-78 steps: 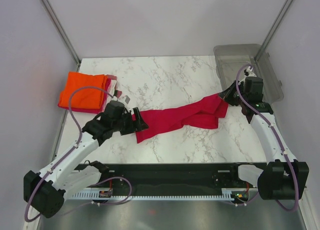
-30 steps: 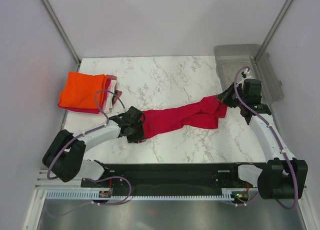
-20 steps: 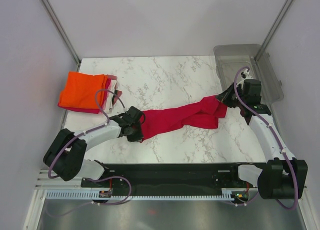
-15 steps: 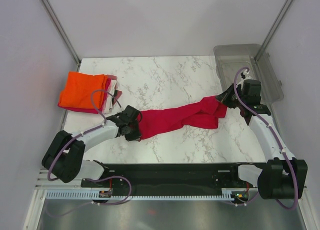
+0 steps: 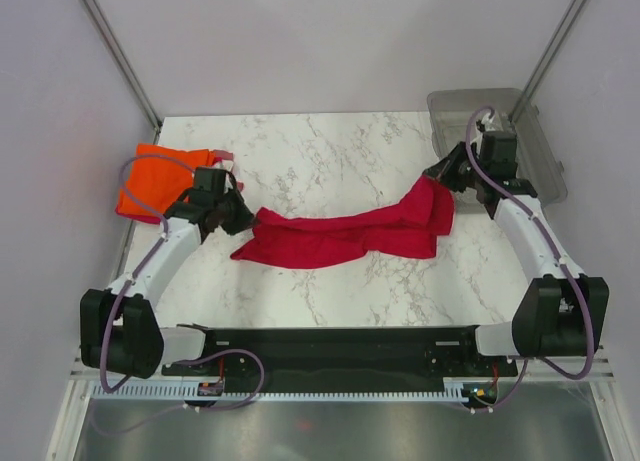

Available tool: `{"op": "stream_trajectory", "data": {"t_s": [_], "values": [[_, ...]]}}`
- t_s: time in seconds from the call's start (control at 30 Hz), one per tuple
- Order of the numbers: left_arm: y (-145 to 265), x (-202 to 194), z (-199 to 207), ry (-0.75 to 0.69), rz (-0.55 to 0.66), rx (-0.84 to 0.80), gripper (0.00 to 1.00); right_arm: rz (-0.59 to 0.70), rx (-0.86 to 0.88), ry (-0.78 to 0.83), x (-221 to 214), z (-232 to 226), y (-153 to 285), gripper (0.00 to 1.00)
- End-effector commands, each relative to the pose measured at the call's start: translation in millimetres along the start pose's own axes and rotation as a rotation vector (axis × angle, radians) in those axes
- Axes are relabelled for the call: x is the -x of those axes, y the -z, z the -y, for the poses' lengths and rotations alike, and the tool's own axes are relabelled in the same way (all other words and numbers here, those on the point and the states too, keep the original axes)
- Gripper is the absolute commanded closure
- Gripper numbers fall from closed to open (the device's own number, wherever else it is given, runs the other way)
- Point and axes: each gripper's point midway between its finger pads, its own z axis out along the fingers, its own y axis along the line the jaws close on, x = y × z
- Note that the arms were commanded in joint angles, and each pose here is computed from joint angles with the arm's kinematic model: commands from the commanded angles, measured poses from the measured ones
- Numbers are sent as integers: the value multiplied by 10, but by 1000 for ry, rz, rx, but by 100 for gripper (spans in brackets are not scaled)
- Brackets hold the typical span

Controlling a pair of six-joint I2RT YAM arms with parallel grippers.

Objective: Fold and stack the t-shirts

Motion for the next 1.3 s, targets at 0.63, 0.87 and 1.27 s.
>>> {"op": "stream_trajectory", "data": {"t_s": [0.63, 0.87, 1.27], "values": [[3608, 1535, 1446, -238, 758, -392, 98, 617, 565, 327, 1259, -2565, 3034, 100], [4433, 1135, 1233, -222, 947, -443, 98, 836, 603, 402, 890, -2598, 4109, 100], [3604, 1562, 1189, -160, 768, -259, 98, 804, 458, 323, 1358, -2496, 3612, 100]]}}
